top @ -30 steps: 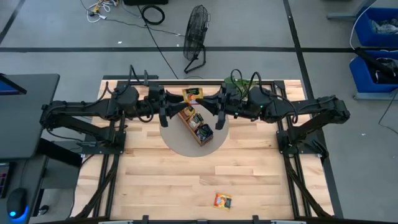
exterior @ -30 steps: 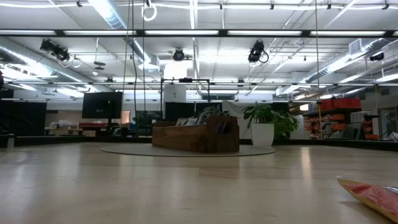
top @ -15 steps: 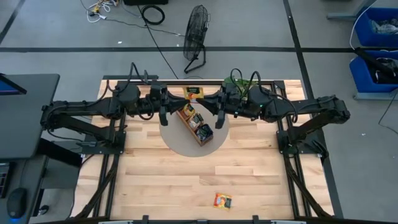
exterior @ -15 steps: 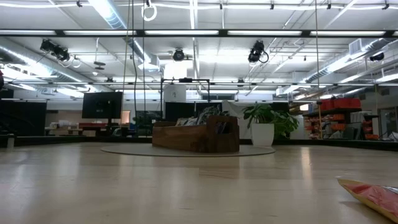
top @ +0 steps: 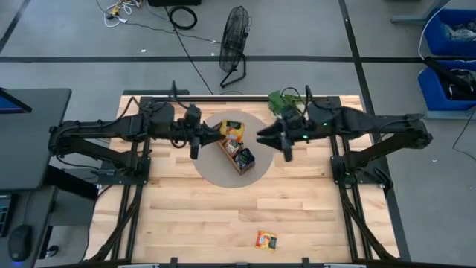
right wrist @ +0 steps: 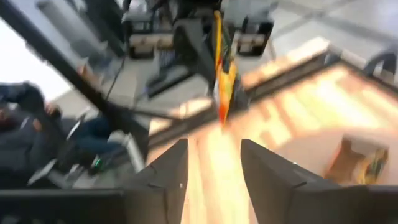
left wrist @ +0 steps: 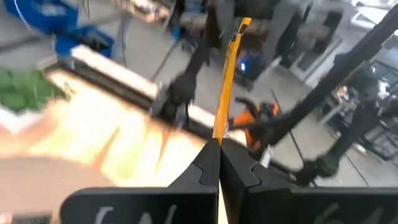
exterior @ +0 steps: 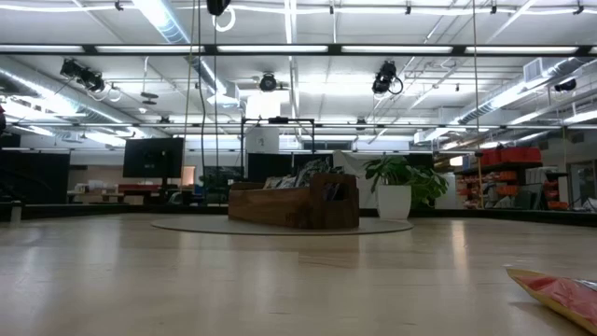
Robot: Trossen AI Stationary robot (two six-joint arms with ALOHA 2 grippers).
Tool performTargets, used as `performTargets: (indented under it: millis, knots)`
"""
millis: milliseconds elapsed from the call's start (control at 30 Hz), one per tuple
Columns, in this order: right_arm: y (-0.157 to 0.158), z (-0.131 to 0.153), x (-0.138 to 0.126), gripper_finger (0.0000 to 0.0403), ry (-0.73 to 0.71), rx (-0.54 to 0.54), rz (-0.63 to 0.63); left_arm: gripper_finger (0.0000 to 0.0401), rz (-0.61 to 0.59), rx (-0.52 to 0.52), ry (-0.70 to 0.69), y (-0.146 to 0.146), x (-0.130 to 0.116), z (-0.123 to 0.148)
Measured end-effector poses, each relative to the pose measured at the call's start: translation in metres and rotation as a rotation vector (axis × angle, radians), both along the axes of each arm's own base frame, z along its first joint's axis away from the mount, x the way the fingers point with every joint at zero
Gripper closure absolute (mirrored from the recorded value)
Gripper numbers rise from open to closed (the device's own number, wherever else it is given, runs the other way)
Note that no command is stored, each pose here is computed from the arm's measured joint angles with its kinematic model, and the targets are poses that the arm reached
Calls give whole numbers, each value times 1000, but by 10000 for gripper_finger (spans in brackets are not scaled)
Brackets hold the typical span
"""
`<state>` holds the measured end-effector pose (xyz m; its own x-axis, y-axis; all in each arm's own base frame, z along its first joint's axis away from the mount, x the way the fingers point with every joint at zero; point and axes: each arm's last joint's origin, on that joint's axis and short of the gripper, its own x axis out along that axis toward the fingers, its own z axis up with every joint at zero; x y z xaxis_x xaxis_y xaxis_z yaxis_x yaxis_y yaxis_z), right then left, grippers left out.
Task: Pick & Place Tea
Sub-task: Put the yellow tea bag into the left section of the wooden organizer
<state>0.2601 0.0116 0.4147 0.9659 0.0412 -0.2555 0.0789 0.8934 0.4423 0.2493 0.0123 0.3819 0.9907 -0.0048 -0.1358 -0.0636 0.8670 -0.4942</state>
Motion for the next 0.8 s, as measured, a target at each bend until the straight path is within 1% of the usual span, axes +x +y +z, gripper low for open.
performTargets:
  millis: [133,200,300,400,567,667,733,800]
  knots:
    - [0,10,-15,235,115,50,44,400,-58,-39,83,-2,0,-9]
    - [-1,15,-16,228,156,47,42,400,-88,-49,112,-3,1,-12]
    - [-4,18,-13,215,202,20,40,400,-127,-56,115,-4,3,-13]
    - [-5,22,-4,202,198,-8,62,400,-148,-71,136,-4,6,-17]
    - [-8,24,18,188,216,-17,109,400,-190,-100,164,-5,14,-24]
    - [-12,22,33,186,261,-9,129,400,-223,-115,188,-6,17,-28]
    - [-14,18,42,186,313,0,151,400,-233,-119,197,-6,19,-30]
    - [-17,19,52,186,330,20,187,400,-235,-124,216,-6,18,-32]
